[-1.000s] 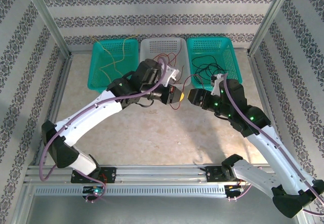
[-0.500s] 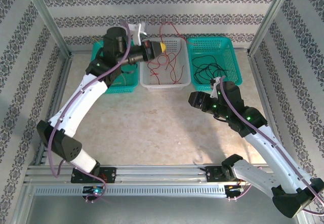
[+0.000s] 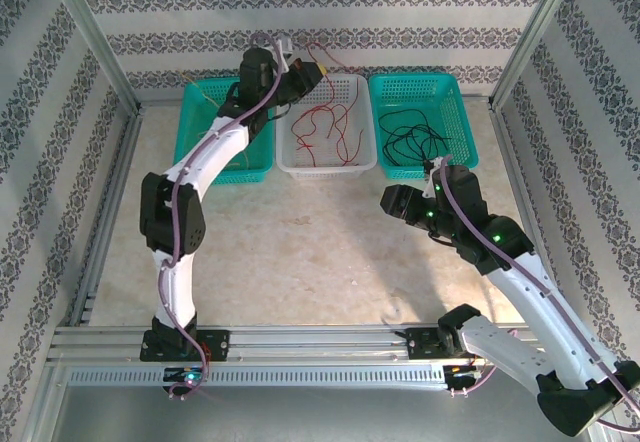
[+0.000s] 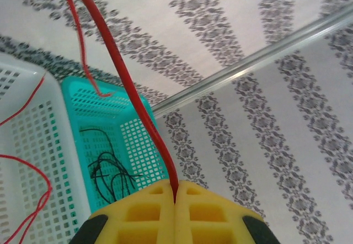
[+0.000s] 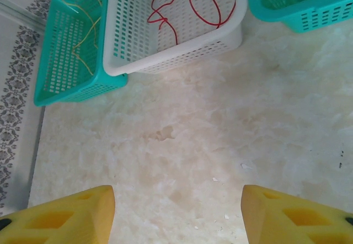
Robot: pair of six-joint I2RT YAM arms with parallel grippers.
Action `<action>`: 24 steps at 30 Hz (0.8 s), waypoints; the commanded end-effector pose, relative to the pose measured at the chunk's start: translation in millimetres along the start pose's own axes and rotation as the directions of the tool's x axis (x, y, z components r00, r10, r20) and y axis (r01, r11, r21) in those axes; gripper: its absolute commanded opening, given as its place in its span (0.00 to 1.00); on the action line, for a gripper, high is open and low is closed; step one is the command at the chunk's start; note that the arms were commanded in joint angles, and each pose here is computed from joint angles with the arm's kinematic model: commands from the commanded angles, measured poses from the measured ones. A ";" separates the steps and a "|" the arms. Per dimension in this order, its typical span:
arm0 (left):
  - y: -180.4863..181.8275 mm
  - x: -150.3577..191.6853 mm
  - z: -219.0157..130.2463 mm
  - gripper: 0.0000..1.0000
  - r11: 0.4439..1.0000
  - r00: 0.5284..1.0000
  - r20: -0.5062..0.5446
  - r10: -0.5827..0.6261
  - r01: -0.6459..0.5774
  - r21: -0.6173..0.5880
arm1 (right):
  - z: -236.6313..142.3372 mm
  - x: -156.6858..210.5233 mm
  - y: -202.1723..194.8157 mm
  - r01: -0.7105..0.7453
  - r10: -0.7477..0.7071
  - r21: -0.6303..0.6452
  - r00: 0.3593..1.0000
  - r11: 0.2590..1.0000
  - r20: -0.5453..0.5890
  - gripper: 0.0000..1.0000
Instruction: Untangle the cables
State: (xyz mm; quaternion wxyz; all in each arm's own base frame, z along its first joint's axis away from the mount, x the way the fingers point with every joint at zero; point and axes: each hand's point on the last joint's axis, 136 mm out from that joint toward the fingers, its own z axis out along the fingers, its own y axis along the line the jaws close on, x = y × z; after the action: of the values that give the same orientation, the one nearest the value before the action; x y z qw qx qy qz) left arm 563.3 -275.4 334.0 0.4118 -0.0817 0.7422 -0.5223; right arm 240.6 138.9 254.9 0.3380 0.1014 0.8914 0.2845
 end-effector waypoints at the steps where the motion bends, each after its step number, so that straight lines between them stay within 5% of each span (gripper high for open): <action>1: -10.5 -18.1 6.9 0.00 0.996 0.995 0.091 -0.036 0.028 0.087 | 4.7 2.3 -12.2 0.008 -0.007 0.045 1.000 0.999 -0.010 0.62; 6: 34.6 6.1 16.9 0.00 0.996 0.993 0.072 -0.089 0.087 0.037 | 4.7 1.0 -16.2 0.005 -0.004 0.054 1.000 0.999 -0.014 0.62; 13: 20.3 24.5 5.1 0.72 0.993 0.997 0.030 -0.073 0.070 0.099 | -2.5 -7.0 -17.8 0.009 -0.009 0.057 1.000 0.998 0.005 0.62; 15: 7.7 21.0 -3.4 1.00 0.994 0.999 0.032 -0.037 0.034 0.106 | -6.4 -10.6 -15.3 0.014 -0.015 0.053 1.000 0.999 0.016 0.62; 24: -50.6 -5.1 -72.1 0.99 0.970 0.967 0.074 0.242 -0.238 -0.056 | -34.3 -37.9 -3.0 0.118 -0.126 0.079 0.987 0.990 0.102 0.70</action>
State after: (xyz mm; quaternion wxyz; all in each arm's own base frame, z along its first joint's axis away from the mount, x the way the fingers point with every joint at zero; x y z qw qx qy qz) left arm 525.7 -258.9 337.4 0.4374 -0.0708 0.7447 -0.4991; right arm 245.7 118.2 272.2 0.3607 0.0919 0.8938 0.2499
